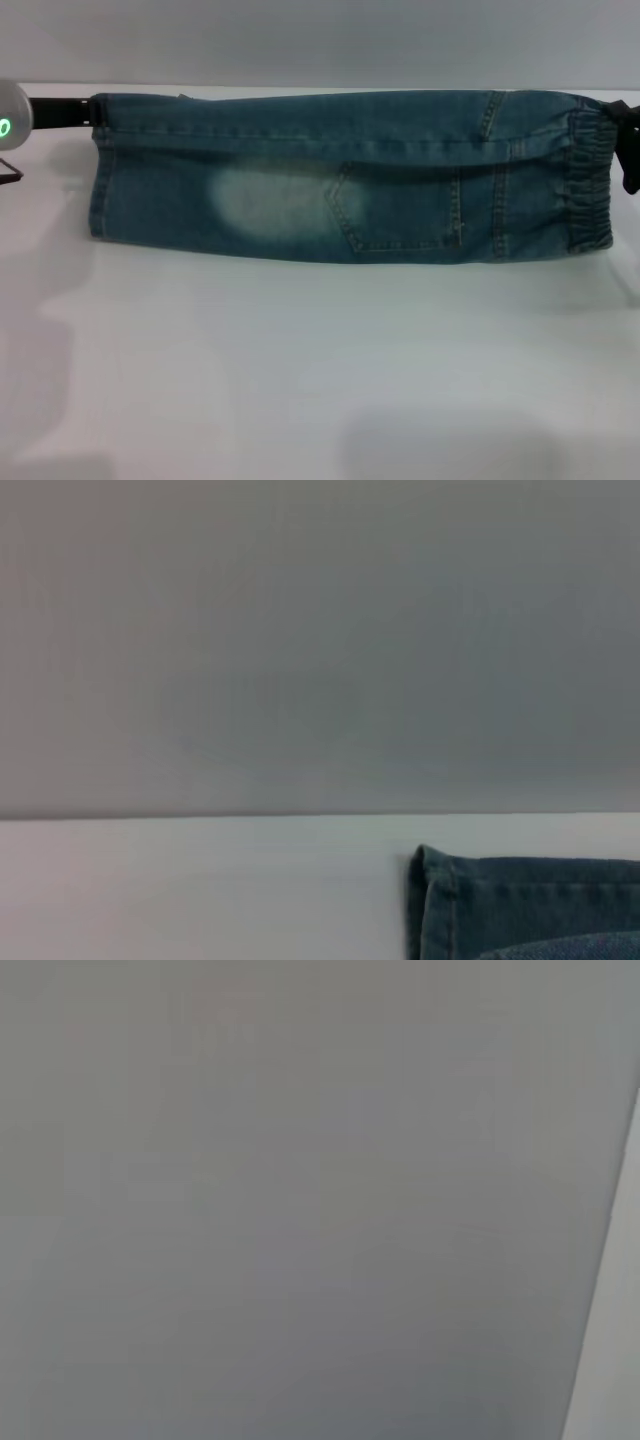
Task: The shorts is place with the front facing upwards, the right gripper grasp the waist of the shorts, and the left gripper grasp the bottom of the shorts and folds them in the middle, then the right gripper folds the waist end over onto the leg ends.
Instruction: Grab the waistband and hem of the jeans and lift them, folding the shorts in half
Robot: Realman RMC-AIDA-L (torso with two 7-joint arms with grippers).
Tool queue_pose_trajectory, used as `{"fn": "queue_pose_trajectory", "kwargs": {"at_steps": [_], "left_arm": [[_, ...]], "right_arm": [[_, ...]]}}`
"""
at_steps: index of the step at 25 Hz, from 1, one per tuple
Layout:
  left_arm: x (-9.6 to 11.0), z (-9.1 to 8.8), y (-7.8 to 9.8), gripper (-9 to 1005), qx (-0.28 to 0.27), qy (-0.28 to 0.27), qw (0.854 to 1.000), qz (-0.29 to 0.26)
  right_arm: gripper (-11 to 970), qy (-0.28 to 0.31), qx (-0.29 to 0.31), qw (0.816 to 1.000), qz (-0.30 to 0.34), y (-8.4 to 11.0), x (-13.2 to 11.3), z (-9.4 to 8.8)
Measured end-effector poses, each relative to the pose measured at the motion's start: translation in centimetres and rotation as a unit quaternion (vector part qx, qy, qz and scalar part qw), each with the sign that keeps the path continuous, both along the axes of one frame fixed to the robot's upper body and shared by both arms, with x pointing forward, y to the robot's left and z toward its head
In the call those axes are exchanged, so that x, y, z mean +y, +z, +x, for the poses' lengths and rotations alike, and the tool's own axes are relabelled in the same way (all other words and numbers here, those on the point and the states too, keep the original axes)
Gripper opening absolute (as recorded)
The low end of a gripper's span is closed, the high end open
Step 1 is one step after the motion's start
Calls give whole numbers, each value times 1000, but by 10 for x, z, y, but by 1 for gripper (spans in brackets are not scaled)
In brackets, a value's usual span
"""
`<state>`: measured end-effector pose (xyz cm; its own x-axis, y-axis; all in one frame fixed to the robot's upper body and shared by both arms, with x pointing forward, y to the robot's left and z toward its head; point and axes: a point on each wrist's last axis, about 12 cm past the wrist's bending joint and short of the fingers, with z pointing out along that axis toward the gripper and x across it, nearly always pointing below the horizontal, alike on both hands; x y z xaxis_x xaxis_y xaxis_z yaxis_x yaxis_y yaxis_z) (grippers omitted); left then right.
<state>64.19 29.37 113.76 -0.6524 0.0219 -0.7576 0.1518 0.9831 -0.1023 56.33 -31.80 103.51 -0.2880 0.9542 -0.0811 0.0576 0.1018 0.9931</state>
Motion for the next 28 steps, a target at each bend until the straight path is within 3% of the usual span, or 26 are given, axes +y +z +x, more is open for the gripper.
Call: {"fn": "queue_pose_trajectory", "kwargs": {"at_steps": [13, 15, 20, 23, 28], "left_arm": [[-43, 32, -6, 67, -11, -40, 999, 20], [-47, 35, -3, 73, -17, -44, 999, 23], [-53, 36, 4, 284, -18, -55, 998, 11], [-52, 33, 4, 402, -15, -57, 998, 7], [-53, 25, -1, 579, -4, -66, 998, -5]], "right_arm": [[28, -36, 10, 999, 4, -3, -11, -2], [107, -38, 9, 999, -3, -4, -14, -3], [317, -35, -3, 999, -29, -4, -23, -12], [456, -26, -9, 998, -49, -9, -24, -25], [573, -15, 14, 998, -60, -25, -26, -52]]}}
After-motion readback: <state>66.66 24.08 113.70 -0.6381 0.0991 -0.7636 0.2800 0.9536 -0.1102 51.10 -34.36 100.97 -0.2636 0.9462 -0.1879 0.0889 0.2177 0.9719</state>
